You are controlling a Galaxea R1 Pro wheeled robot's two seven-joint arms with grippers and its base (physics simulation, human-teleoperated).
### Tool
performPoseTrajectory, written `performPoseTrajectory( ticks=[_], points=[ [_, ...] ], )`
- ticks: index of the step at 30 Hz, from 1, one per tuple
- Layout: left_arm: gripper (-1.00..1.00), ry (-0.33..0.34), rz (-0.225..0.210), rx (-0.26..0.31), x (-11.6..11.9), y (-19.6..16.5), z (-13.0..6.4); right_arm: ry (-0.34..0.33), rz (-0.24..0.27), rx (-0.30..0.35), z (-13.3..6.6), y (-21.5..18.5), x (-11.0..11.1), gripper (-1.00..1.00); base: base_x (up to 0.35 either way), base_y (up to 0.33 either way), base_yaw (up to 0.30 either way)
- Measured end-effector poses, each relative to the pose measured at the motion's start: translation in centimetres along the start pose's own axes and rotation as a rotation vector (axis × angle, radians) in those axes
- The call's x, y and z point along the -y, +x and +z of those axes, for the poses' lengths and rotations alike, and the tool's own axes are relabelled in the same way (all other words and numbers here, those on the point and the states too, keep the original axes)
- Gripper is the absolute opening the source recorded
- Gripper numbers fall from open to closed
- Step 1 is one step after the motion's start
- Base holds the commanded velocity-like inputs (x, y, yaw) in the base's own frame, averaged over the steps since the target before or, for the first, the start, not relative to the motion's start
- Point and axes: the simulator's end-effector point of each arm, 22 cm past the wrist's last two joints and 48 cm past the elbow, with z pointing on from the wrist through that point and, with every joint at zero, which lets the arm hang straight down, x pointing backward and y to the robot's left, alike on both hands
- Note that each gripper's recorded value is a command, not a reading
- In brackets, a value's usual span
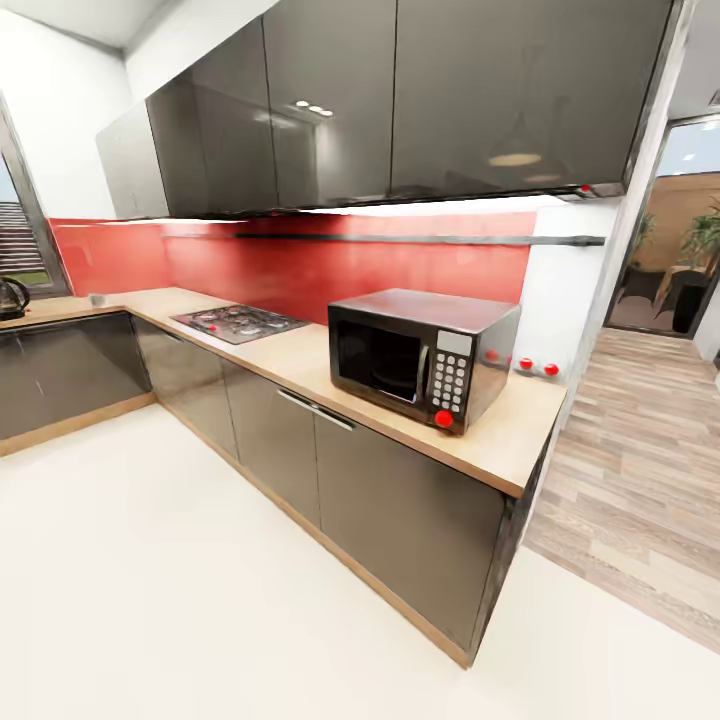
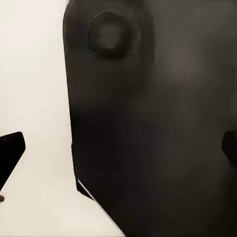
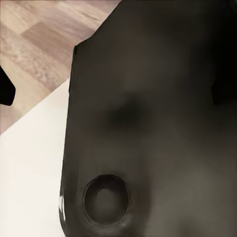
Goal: Set up a coffee station on the kitchen countertop: keep the coffee maker on the countertop, move the bottle of coffee from the kitchen shelf to the counter next to the coffee maker, place a paper coffee filter on top of the coffee maker, put the saucer next to the coffee maker with the coffee cup on the saucer, and place the electric kettle next to the coffee maker.
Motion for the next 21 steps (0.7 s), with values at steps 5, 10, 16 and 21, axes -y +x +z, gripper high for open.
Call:
performPoseTrajectory(
  ticks=[5,10,16,21],
  points=[
    [1.00,0.001,-0.003,0.007,0.1,-0.2,0.0,-0.013,-0.006,0.025,0.0,-1.2,-1.2,1.00,0.000,0.000,0.000],
    [1.00,0.000,-0.003,0.007,0.1,-0.2,0.0,-0.006,-0.003,0.051,-0.1,-2.5,-0.7,1.00,0.000,0.000,0.002],
    [1.00,-0.004,-0.003,0.034,-0.2,-1.3,0.0,0.004,-0.005,0.083,-0.2,-4.0,0.0,1.00,0.000,0.000,0.201],
    [1.00,-0.002,-0.004,0.088,0.0,-3.2,-0.1,0.019,-0.006,0.109,-0.3,-5.3,1.3,1.00,0.000,0.000,0.260]
  ],
)
